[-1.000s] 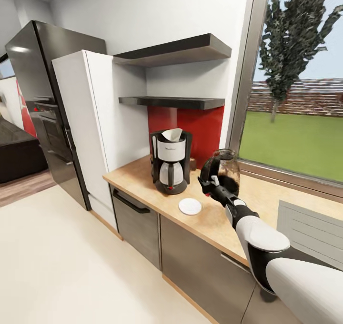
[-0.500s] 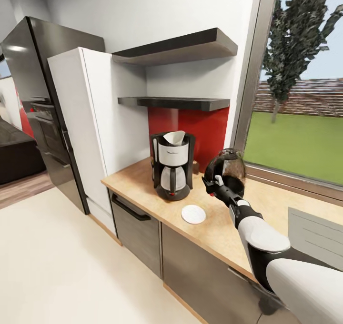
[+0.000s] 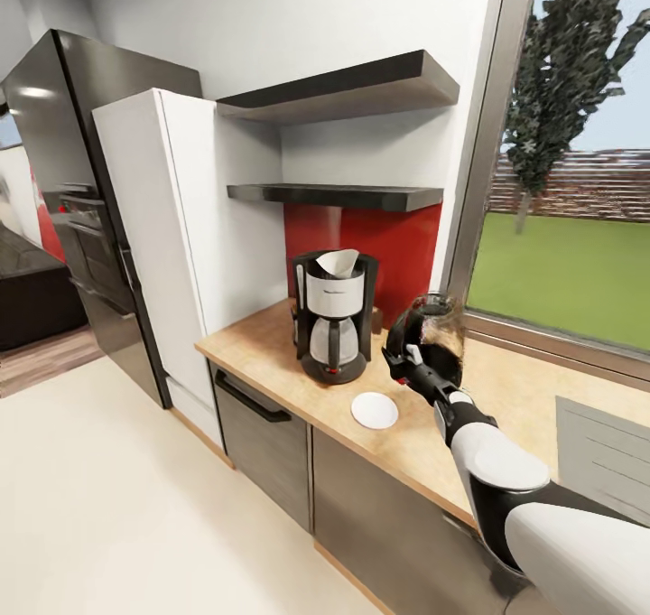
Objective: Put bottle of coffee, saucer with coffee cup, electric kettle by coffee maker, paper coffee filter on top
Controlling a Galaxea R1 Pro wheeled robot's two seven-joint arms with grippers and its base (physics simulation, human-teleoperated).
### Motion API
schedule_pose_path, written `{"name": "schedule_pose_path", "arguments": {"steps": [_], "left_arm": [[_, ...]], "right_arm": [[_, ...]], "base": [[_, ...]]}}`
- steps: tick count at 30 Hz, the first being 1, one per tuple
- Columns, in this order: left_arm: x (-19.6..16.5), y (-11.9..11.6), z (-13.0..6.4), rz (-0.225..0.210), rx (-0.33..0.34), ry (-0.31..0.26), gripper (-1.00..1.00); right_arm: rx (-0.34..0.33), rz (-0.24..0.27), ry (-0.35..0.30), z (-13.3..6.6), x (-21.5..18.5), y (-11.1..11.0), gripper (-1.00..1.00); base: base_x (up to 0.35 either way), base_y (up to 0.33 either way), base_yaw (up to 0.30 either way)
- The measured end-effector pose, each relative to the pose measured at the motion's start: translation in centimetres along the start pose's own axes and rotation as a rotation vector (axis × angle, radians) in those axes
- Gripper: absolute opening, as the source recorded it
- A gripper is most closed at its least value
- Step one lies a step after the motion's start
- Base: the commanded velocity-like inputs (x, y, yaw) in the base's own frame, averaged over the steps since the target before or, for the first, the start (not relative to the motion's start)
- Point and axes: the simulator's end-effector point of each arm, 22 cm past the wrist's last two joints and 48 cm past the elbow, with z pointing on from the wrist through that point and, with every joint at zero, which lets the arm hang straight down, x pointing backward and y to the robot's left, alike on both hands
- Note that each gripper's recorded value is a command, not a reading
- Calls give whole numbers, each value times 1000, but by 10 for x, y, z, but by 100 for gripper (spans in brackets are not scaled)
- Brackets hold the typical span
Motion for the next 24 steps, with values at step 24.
{"name": "schedule_pose_path", "arguments": {"steps": [24], "left_arm": [[0, 0, 0, 2, 1, 1, 100]], "right_arm": [[0, 5, 21, -16, 29, 9, -100]], "base": [[99, 52, 0]]}}
